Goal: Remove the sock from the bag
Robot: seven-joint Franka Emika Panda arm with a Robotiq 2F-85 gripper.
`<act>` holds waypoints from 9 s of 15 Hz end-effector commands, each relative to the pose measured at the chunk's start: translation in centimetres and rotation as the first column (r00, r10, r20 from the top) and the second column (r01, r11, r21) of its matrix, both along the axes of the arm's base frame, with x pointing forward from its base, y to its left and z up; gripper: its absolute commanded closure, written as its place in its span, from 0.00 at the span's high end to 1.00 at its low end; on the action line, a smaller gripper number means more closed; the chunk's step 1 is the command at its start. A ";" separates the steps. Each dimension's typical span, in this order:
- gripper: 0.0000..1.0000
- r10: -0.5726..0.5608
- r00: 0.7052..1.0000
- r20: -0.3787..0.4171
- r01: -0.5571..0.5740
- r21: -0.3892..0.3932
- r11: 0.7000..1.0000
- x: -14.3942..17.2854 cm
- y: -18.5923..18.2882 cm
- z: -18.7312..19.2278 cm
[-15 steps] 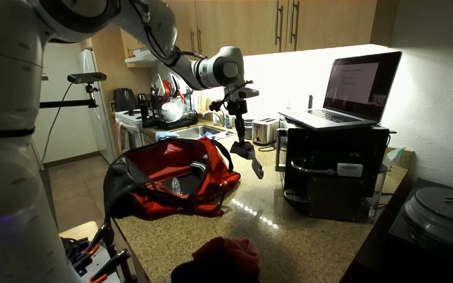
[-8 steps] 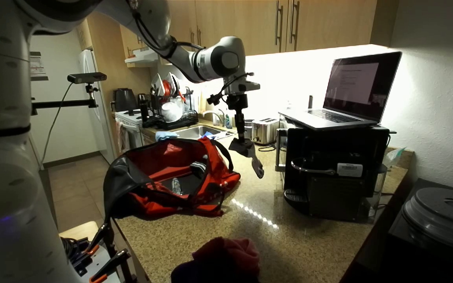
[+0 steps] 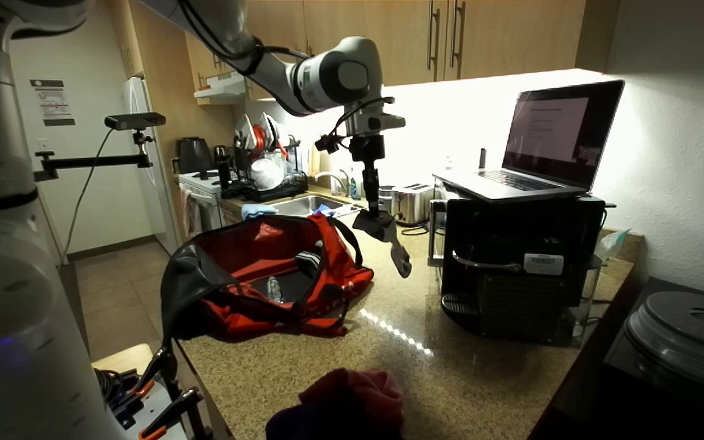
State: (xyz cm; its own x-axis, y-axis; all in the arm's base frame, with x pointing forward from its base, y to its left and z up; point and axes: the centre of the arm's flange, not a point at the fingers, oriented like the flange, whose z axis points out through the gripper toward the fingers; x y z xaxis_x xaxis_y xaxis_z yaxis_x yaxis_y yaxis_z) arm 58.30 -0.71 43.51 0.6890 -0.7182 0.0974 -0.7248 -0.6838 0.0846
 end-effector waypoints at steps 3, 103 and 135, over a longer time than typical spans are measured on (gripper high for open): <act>0.03 0.024 0.999 0.025 -0.024 0.009 1.000 -3.8 -2.5 2.3; 1.00 0.490 0.867 -0.097 -0.455 0.249 0.855 -10.6 -10.9 -6.2; 1.00 0.772 0.631 -0.072 -0.682 0.423 0.597 -8.3 -1.8 -6.6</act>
